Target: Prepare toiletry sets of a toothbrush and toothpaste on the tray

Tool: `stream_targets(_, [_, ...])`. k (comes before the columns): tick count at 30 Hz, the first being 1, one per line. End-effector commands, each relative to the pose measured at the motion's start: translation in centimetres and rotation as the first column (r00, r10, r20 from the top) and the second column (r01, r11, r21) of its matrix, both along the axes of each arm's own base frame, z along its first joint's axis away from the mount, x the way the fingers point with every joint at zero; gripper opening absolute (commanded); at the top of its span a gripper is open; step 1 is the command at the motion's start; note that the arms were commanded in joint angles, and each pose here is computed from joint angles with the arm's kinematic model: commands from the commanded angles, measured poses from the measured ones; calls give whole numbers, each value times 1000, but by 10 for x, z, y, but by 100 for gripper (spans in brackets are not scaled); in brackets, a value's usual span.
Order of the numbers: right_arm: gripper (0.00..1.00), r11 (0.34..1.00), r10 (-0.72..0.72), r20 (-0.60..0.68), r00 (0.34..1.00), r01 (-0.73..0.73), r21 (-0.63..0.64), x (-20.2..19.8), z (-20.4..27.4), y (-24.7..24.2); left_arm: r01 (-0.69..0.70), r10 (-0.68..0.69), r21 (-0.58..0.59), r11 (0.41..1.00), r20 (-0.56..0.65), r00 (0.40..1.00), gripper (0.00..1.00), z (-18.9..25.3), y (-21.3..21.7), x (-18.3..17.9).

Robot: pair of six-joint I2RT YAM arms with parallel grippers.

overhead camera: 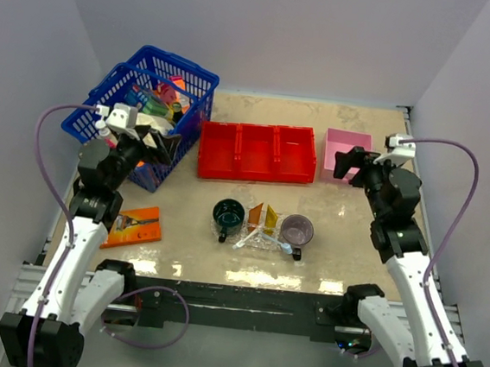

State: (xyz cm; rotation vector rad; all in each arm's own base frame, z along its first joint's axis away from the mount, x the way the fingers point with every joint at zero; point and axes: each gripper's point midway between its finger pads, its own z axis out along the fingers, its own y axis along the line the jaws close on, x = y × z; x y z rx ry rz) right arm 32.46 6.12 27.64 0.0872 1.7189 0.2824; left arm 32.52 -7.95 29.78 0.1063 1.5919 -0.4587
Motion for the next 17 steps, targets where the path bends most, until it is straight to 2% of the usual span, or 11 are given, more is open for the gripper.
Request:
stream_targets(1, [91, 998, -63, 139, 988, 64, -3, -12, 47, -16, -42, 41, 5, 999, 73, 996, 100, 17, 8, -3])
stream_targets(17, [91, 998, -65, 134, 989, 68, -12, -10, 41, -16, -36, 35, 12, 999, 88, 996, 100, 19, 7, -6])
